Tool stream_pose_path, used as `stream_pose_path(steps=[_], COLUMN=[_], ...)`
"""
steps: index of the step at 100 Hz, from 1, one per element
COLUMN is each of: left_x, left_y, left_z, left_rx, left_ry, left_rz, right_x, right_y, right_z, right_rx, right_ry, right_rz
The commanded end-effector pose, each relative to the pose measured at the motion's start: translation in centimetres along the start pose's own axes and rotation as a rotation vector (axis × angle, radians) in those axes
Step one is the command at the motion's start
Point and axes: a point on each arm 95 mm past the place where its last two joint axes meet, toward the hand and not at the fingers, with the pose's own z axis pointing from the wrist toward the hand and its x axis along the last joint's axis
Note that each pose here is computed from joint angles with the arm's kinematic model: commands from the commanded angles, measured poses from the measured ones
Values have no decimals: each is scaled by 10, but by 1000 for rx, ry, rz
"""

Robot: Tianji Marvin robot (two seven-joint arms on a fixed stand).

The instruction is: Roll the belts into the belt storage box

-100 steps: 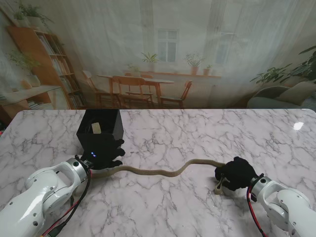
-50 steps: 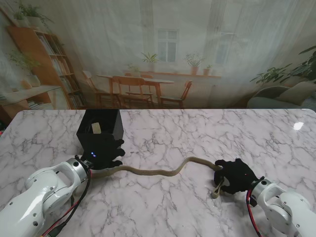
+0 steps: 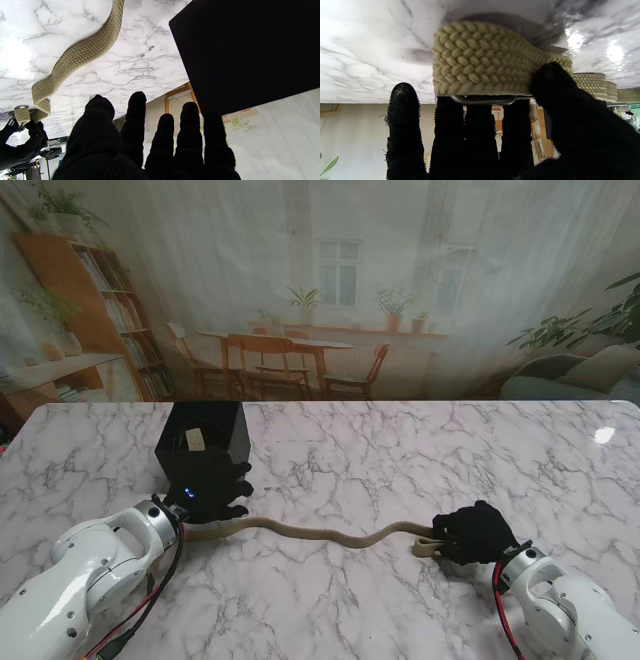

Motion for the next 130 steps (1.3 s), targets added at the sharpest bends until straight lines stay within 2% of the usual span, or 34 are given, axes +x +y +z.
stream_pose_path(steps=[1,32,53,79,113,130], left_x=[1,2,2,2,5,6], left_y=[2,2,2,2,2,2], left_z=[1,1,1,1,5,8], left_rx=[-13,-12,-10,-9,-5,3], left_ry=[4,7,4,3,-2,-7], left_rz=[-5,-4,-2,-3,-30,-46], right_x=[-1,0,2,5,11,10], right_y=[-4,-6,-6,-1,30,34], right_z=[1,5,6,4,-3,-6], right_rx=[0,-62,-64,29,297,351], right_ry=[-3,9,27,64,97,96], right_rz=[-4,-15,8,0,-42,-59])
